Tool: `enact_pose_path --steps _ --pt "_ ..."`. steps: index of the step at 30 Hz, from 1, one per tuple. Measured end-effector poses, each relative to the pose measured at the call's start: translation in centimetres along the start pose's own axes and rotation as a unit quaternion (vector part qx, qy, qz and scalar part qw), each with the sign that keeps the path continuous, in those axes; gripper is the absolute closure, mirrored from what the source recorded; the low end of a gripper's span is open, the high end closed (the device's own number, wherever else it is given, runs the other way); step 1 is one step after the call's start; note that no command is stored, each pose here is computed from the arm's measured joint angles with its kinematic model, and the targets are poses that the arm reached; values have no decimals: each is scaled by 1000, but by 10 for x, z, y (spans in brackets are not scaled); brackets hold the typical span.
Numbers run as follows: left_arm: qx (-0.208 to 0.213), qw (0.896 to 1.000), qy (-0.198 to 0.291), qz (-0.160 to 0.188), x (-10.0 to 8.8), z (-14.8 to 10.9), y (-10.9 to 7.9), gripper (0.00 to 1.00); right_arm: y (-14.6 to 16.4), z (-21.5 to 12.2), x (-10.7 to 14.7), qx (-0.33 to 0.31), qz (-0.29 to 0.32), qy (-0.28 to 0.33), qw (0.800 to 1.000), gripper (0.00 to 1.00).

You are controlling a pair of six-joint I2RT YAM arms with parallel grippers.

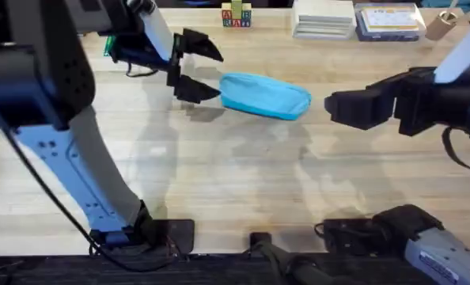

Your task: Unzip the bag, pick up the pens from the table one at a time and place them inside, then zip the bag closed.

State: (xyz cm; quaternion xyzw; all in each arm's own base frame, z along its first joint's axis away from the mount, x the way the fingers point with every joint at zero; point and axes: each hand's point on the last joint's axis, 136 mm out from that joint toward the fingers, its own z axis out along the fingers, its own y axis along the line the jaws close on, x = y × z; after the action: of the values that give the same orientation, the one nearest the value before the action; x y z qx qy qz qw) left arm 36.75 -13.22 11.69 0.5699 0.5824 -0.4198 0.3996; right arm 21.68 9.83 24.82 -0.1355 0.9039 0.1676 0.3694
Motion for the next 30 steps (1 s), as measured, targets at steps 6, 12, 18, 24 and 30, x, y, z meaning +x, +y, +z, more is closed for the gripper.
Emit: enact_pose_path --steps 6,12,18,24,30 --pt "-10 997 51 61 -42 -20 -19 4 0 0 0 0 0 0 1000 4" --pt "-31 990 96 102 -72 -36 -34 3 0 0 0 0 0 0 1000 4" --pt "-59 987 129 69 -91 -48 -45 3 0 0 0 0 0 0 1000 4" --pt "-94 984 150 18 -107 -58 -55 3 0 0 0 0 0 0 1000 4" --pt "-140 974 163 -63 -121 -69 -67 3 0 0 0 0 0 0 1000 4"
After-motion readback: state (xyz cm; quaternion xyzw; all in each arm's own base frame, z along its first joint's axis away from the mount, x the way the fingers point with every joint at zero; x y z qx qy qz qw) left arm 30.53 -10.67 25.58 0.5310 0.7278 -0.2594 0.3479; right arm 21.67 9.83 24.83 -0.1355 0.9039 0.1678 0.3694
